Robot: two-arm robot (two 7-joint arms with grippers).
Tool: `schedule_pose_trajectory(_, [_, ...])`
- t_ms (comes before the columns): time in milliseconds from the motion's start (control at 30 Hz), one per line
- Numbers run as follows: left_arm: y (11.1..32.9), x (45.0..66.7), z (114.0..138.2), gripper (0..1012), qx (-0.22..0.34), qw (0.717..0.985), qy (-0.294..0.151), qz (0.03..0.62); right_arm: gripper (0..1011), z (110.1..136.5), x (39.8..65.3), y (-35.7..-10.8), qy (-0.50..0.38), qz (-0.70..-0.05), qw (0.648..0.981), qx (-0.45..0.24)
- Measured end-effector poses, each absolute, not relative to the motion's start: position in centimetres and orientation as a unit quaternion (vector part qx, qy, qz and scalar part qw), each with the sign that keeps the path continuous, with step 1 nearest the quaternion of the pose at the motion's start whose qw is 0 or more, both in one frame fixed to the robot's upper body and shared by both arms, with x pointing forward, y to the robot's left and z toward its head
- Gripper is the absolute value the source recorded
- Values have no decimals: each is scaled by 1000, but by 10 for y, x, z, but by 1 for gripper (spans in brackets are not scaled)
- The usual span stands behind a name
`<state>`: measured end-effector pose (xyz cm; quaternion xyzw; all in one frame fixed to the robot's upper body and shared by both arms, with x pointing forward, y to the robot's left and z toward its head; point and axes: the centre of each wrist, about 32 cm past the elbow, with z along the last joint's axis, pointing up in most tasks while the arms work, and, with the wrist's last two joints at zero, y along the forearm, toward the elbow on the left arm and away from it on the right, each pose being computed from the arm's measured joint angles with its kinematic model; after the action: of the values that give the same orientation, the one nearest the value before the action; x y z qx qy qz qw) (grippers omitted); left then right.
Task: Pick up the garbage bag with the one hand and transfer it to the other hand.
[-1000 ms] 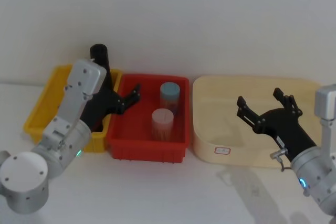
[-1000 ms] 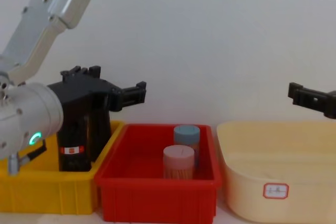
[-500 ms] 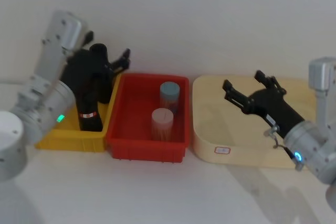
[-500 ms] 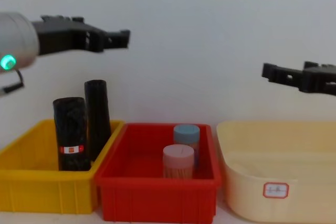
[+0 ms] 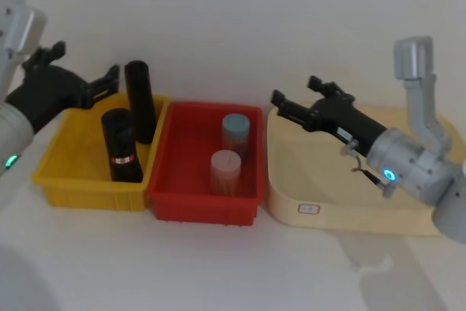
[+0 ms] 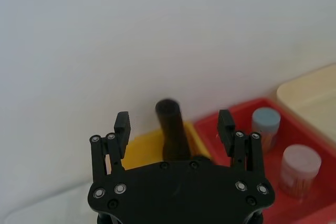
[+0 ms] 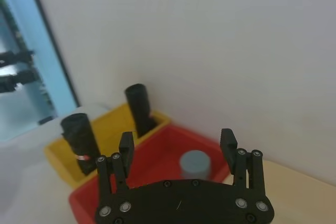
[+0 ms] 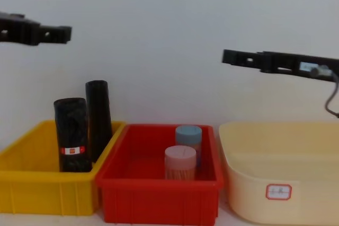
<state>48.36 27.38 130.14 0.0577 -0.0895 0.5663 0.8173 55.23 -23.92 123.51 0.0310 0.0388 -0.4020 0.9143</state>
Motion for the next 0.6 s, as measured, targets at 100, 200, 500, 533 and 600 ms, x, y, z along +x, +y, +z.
schedule_pose_trajectory(100, [282,480,1296,1002,64,816,-82,568,1002,1239,569,-233,55,-374,925,27])
schedule_pose_trajectory(200, [290,478,1289,1002,70,816,-75,569,1002,1241,577,-229,66,-358,931,24])
schedule_pose_trajectory(500, [309,476,1265,1001,79,823,-63,559,1001,1244,600,-212,100,-314,944,11])
schedule_pose_trajectory(533, [311,477,1261,1002,79,825,-62,556,1002,1244,602,-211,103,-312,945,10])
schedule_pose_trajectory(600, [314,478,1257,1002,80,827,-60,553,1002,1245,605,-207,108,-303,947,7])
